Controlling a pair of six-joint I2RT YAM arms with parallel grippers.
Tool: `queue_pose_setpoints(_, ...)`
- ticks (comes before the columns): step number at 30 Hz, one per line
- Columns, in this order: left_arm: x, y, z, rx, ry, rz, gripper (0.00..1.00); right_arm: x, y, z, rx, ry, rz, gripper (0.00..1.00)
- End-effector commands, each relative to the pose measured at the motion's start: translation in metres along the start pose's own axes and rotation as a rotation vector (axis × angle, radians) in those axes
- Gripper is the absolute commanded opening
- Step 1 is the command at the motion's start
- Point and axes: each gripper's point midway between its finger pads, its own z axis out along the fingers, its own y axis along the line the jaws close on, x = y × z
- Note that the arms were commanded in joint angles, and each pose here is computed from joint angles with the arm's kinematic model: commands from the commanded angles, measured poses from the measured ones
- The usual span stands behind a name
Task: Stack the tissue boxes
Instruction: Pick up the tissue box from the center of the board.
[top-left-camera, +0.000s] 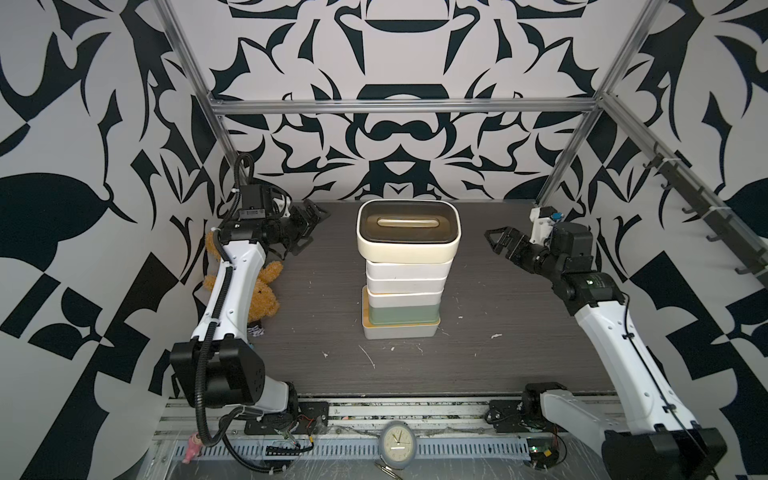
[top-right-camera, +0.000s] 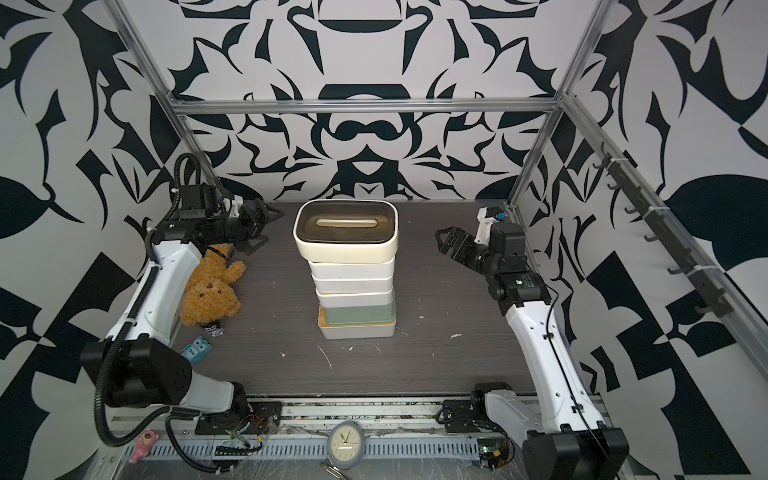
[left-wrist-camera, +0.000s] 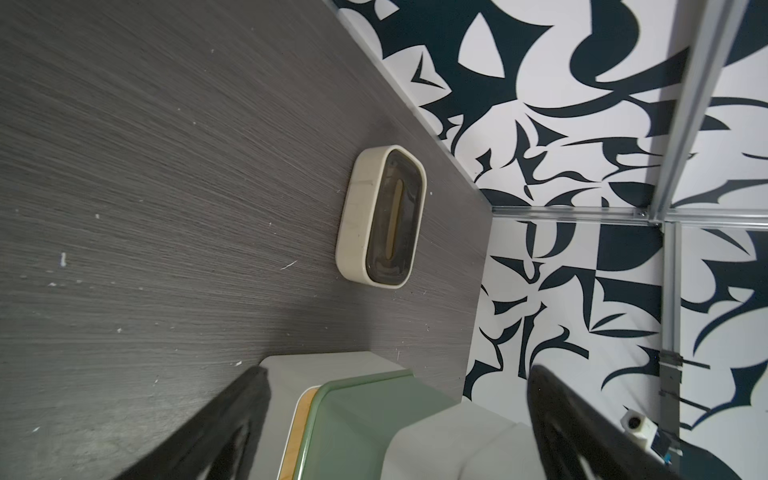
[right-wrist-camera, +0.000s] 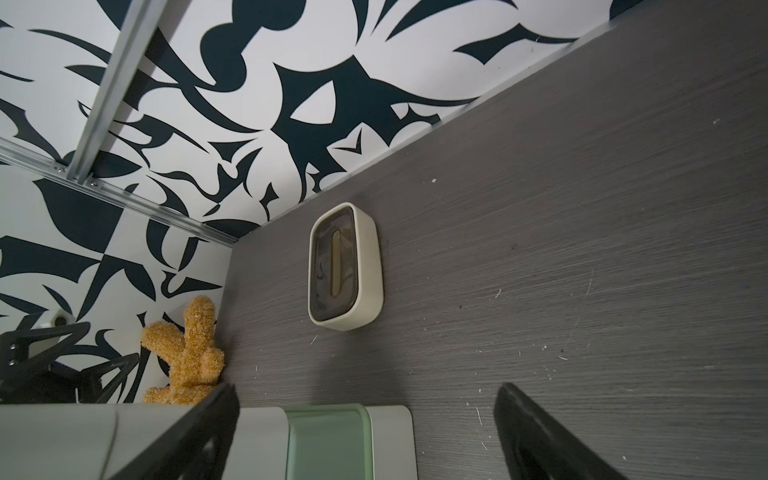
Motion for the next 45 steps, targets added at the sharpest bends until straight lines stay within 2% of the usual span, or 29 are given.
queue_pose_setpoints(1, -0.007, 0.005, 0.008, -0.026, -0.02, -0.005, 0.99, -0.006, 0.004, 0.005, -0.035, -0.018, 0.002, 0.99)
queue_pose_setpoints(10, -0.021, 0.032, 0.047, -0.14, -0.067, -0.003, 0.99, 0.004, -0.007, 0.028, -0.043, 0.029, 0.068, 0.99)
queue_pose_setpoints(17, -0.036, 0.049, 0.089, -0.236, -0.074, -0.008, 0.99, 0.0, -0.015, 0.035, 0.01, 0.041, 0.094, 0.99)
queue_pose_setpoints(24, -0.038, 0.046, 0.132, -0.212, -0.026, 0.007, 0.99, 0.005, -0.034, 0.054, 0.091, 0.094, 0.131, 0.99)
queue_pose_setpoints(28, -0.033, 0.047, 0.156, -0.165, 0.024, 0.01, 0.99, 0.006, -0.044, 0.08, 0.111, 0.135, 0.175, 0.99)
queue_pose_setpoints(32, -0.027, 0.047, 0.163, -0.123, 0.057, 0.019, 0.99, 0.0, -0.053, 0.114, 0.132, 0.144, 0.188, 0.96)
queue_pose_setpoints(37, -0.021, 0.04, 0.164, -0.072, 0.09, 0.055, 0.99, -0.011, -0.057, 0.168, 0.107, 0.165, 0.234, 0.77)
queue_pose_setpoints(42, -0.014, 0.045, 0.166, -0.061, 0.109, 0.047, 0.99, -0.013, -0.039, 0.232, 0.054, 0.229, 0.237, 0.67)
queue_pose_setpoints(45, -0.011, 0.046, 0.164, -0.064, 0.115, 0.046, 0.99, -0.003, -0.03, 0.261, 0.032, 0.259, 0.236, 0.65)
